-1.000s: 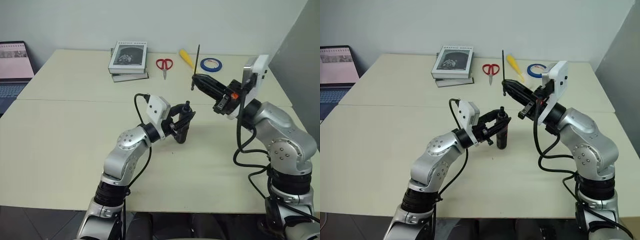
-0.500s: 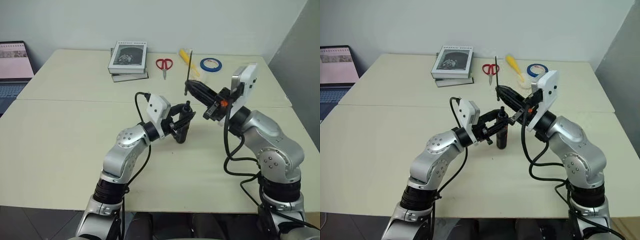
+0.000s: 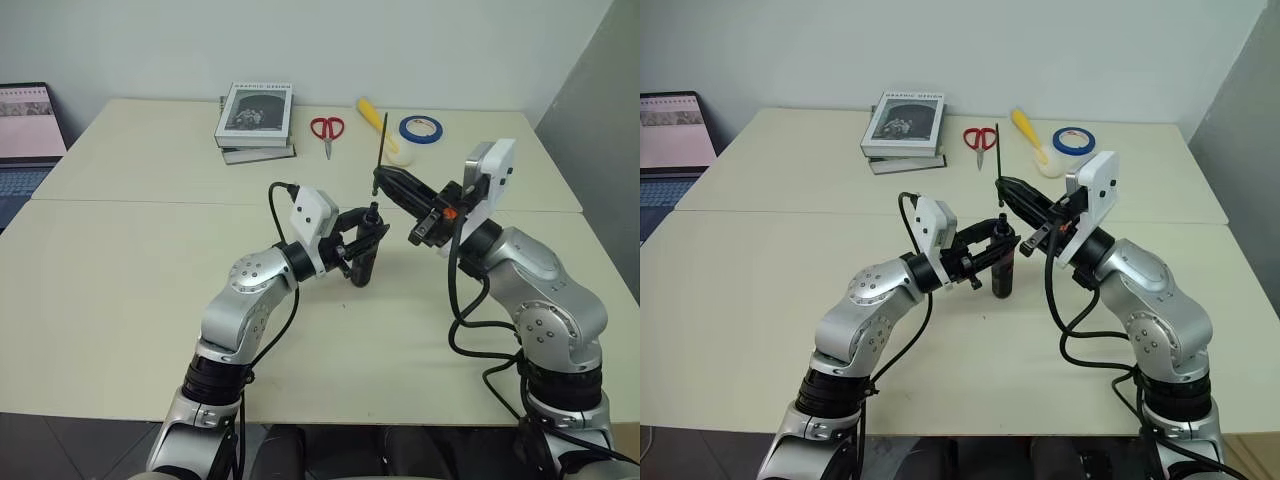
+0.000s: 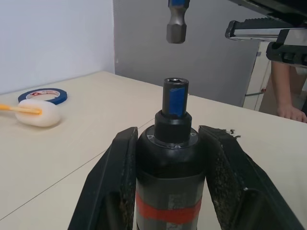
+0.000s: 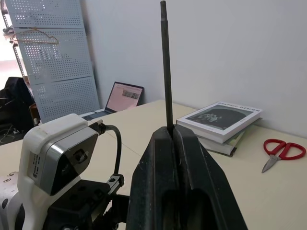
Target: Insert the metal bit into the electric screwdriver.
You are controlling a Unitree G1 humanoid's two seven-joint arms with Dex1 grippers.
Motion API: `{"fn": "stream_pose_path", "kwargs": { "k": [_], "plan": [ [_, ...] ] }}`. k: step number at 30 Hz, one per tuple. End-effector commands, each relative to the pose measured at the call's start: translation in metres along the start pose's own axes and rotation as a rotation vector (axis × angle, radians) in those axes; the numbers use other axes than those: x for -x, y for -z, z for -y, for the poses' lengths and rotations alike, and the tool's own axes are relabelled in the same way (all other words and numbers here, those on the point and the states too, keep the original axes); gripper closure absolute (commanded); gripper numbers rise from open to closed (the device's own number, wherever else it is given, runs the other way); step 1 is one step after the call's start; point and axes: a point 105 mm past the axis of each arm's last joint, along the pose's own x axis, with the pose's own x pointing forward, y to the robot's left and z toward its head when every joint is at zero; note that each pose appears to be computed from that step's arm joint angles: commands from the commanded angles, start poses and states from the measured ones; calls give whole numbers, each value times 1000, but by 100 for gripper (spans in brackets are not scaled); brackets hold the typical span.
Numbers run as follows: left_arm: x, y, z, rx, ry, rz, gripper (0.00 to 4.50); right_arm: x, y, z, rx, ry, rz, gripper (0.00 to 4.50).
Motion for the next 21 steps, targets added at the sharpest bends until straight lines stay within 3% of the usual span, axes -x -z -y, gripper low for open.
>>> {"fn": "stream_pose_path", "kwargs": {
  "k": [1, 21],
  "plan": [
    [0, -9, 0, -21, 0, 20, 287, 4, -9, -2, 32, -12, 33, 450],
    [-1, -9, 1, -22, 10, 19, 287, 3, -2, -3, 24, -16, 25, 450]
  ]
}}
